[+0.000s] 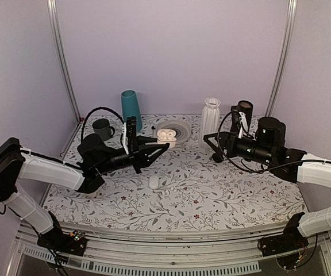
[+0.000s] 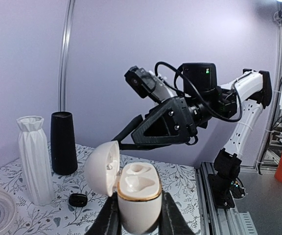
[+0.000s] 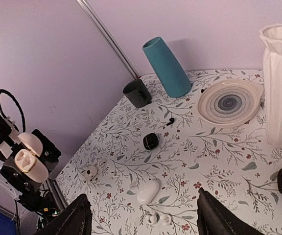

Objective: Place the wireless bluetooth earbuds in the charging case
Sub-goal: Pick up the left earbud from the center of the board.

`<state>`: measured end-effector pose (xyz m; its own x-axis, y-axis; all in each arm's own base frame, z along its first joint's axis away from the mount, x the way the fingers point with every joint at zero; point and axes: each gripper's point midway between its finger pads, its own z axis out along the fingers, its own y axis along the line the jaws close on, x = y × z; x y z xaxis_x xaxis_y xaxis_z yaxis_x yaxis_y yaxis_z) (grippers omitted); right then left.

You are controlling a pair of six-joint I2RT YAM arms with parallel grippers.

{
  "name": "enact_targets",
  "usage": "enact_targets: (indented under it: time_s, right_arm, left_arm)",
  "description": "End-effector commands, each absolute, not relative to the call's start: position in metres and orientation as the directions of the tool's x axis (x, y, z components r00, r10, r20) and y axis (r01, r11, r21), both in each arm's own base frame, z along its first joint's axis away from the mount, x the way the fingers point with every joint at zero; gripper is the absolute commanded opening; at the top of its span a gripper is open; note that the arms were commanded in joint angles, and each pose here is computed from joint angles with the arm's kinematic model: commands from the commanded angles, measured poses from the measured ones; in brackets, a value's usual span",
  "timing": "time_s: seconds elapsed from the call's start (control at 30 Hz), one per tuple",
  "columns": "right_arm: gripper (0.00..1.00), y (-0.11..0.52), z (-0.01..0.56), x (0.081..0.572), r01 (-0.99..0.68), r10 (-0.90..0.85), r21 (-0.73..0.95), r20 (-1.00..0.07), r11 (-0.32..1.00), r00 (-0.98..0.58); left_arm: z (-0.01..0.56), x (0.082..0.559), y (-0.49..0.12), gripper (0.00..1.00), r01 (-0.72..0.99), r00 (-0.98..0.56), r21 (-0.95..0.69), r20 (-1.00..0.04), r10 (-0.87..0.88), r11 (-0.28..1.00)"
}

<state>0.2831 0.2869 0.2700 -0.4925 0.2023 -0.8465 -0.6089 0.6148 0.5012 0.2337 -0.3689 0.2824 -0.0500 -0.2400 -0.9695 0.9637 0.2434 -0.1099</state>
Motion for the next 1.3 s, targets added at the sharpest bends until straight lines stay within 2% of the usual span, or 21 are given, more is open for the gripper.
enact_targets:
  time_s: [0.0, 0.17, 0.33, 0.5, 0.73, 0.93, 1.27]
  right_arm:
    - [0.73, 0.237, 0.222, 0.296, -0.378, 0.264, 0.529, -0.783, 0.760, -0.564]
    - [0.72, 0.193, 0.163, 0.311, -0.159, 0.364, 0.572, -0.686, 0.805, -0.630]
    - [0.70, 0.166, 0.129, 0.327, -0.010, 0.429, 0.582, -0.612, 0.813, -0.664]
    - [0.63, 0.144, 0.096, 0.333, 0.113, 0.491, 0.600, -0.515, 0.792, -0.703]
    - [0.56, 0.141, 0.078, 0.344, 0.190, 0.519, 0.593, -0.453, 0.782, -0.725]
    - [0.56, 0.133, 0.063, 0.348, 0.259, 0.561, 0.590, -0.412, 0.765, -0.718]
    - [0.56, 0.136, 0.048, 0.363, 0.276, 0.562, 0.592, -0.375, 0.757, -0.737]
  left_arm:
    - [0.283, 0.214, -0.382, 0.00, 0.979, -0.017, -0.069, -0.966, -0.259, 0.191]
    - [0.283, 0.202, -0.383, 0.00, 0.980, -0.011, -0.062, -0.966, -0.258, 0.190]
    - [0.287, 0.202, -0.373, 0.00, 0.963, -0.035, -0.109, -0.957, -0.287, 0.247]
    - [0.299, 0.199, -0.382, 0.00, 0.975, 0.006, -0.047, -0.971, -0.238, 0.218]
    - [0.316, 0.210, -0.392, 0.00, 0.972, 0.062, 0.010, -0.975, -0.214, 0.235]
    - [0.318, 0.225, -0.396, 0.00, 0.976, 0.046, -0.003, -0.976, -0.215, 0.219]
    - [0.312, 0.234, -0.378, 0.00, 0.972, 0.014, -0.044, -0.969, -0.246, 0.230]
